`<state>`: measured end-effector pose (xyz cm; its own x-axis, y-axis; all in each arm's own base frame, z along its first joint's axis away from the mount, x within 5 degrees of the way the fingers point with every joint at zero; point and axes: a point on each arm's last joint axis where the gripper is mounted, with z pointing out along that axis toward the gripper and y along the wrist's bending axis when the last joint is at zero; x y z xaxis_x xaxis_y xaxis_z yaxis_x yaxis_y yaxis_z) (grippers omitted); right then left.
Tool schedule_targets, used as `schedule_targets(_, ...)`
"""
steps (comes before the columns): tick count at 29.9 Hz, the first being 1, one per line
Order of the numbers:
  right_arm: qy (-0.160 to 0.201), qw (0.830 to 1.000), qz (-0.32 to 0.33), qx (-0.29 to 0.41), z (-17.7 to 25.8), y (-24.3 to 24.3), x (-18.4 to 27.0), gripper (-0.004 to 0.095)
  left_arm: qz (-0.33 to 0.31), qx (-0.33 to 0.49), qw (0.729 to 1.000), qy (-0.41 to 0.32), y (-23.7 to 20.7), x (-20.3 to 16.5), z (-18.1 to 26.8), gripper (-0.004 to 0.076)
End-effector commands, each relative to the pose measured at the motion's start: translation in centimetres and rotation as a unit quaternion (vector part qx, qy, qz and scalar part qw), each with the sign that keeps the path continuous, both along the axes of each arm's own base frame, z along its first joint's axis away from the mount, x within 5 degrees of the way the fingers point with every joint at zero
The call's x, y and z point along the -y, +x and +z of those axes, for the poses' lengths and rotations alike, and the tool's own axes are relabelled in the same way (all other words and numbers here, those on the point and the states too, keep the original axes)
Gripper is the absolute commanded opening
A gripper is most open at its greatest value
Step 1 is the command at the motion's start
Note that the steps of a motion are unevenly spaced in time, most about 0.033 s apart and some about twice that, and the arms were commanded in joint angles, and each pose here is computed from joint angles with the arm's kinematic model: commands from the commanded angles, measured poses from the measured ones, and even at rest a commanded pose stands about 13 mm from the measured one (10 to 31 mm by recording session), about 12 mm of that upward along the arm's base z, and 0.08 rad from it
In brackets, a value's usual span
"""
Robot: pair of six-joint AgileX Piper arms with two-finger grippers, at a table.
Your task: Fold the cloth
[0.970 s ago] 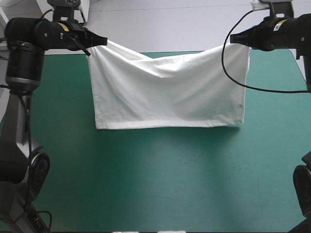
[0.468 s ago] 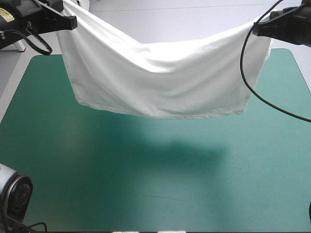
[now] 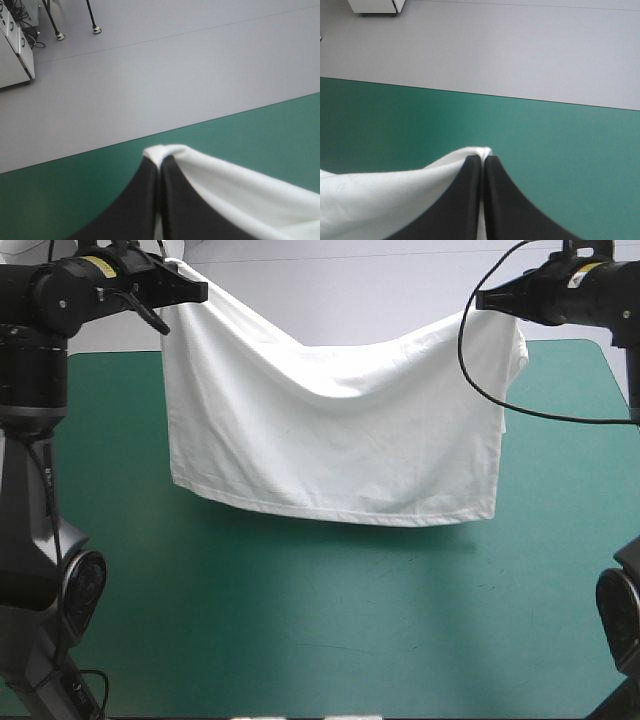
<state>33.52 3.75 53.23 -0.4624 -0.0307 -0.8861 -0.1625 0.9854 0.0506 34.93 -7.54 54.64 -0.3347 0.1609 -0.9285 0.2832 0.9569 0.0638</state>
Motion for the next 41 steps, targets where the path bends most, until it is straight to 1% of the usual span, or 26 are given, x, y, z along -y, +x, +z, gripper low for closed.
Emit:
schedule_targets(1, 0.006, 0.994, -0.006, 0.109, 1.9, 1.0, 0.1, -0.0016, 0.008, 0.121, 0.992, -0.03, 0.3, -0.1, 2.5, -0.0022)
schedule_targets(4, 0.005, 0.989, -0.007, 0.15, 2.2, 1.9, 0.0, -0.0016, 0.01, 0.17, 0.984, -0.044, 1.6, 0.2, 2.7, -0.0022)
schedule_targets(6, 0.003, 0.987, -0.007, 0.162, 2.5, 2.2, 0.0, -0.0016, 0.011, 0.186, 0.981, -0.048, 2.0, 0.2, 2.7, -0.0022)
schedule_targets(8, 0.001, 0.988, -0.008, 0.152, 2.1, 2.7, 0.1, -0.0016, 0.012, 0.185, 0.982, -0.047, 2.6, 0.3, 2.3, -0.0022)
schedule_targets(10, 0.0, 0.992, -0.008, 0.124, 1.0, 3.5, 0.3, -0.0016, 0.012, 0.167, 0.985, -0.043, 3.3, 0.4, 1.5, -0.0022)
schedule_targets(13, 0.015, 0.999, 0.0, 0.049, -1.5, 5.0, 0.4, -0.0016, 0.01, 0.097, 0.995, -0.027, 4.9, 0.8, -1.1, -0.0022)
schedule_targets(16, 0.019, 0.999, 0.001, -0.036, -4.6, 6.7, 0.6, -0.0017, 0.013, -0.024, 1.0, -0.015, 7.0, 1.2, -5.4, -0.0022)
schedule_targets(18, 0.013, 0.995, 0.005, -0.094, -6.8, 7.6, 0.5, -0.0017, 0.015, -0.104, 0.994, -0.007, 8.3, 1.6, -8.6, -0.0022)
schedule_targets(19, 0.017, 0.993, 0.006, -0.12, -7.7, 8.0, 0.4, -0.0017, 0.007, -0.146, 0.989, -0.005, 8.8, 1.9, -10.1, -0.0022)
schedule_targets(21, 0.025, 0.99, 0.011, -0.14, -8.9, 8.6, 0.2, -0.0017, -0.008, -0.196, 0.98, -0.01, 9.5, 2.4, -12.2, -0.0022)
schedule_targets(24, 0.025, 0.983, 0.012, -0.183, -11.3, 9.2, 0.1, -0.0017, -0.004, -0.224, 0.974, -0.028, 10.2, 2.8, -13.8, -0.0022)
schedule_targets(27, 0.02, 0.971, 0.012, -0.24, -14.2, 8.8, 0.2, -0.0017, 0.011, -0.26, 0.966, -0.018, 10.5, 2.7, -15.7, -0.0022)
schedule_targets(29, 0.019, 0.957, 0.01, -0.288, -16.6, 7.8, 0.3, -0.0017, 0.01, -0.29, 0.957, -0.016, 10.1, 2.9, -16.9, -0.0022)
schedule_targets(31, 0.024, 0.949, 0.014, -0.313, -18.0, 6.5, 0.3, -0.0016, 0.007, -0.318, 0.948, 0.009, 9.4, 3.3, -18.6, -0.0022)
schedule_targets(33, 0.027, 0.944, 0.017, -0.329, -19.2, 5.1, 0.3, -0.0016, 0.005, -0.321, 0.947, 0.032, 7.8, 3.9, -19.6, -0.0022)
schedule_targets(35, 0.027, 0.943, 0.018, -0.33, -19.8, 3.7, 0.3, -0.0016, 0.004, -0.297, 0.954, 0.025, 6.0, 4.2, -20.0, -0.0022)
schedule_targets(37, 0.025, 0.939, 0.017, -0.342, -20.5, 2.4, 0.4, -0.0016, 0.006, -0.292, 0.956, 0.015, 3.8, 3.8, -20.3, -0.0022)
schedule_targets(41, 0.019, 0.928, 0.02, -0.371, -21.8, -0.4, 0.6, -0.0016, 0.004, -0.322, 0.946, 0.02, 0.0, 2.7, -22.2, -0.0022)
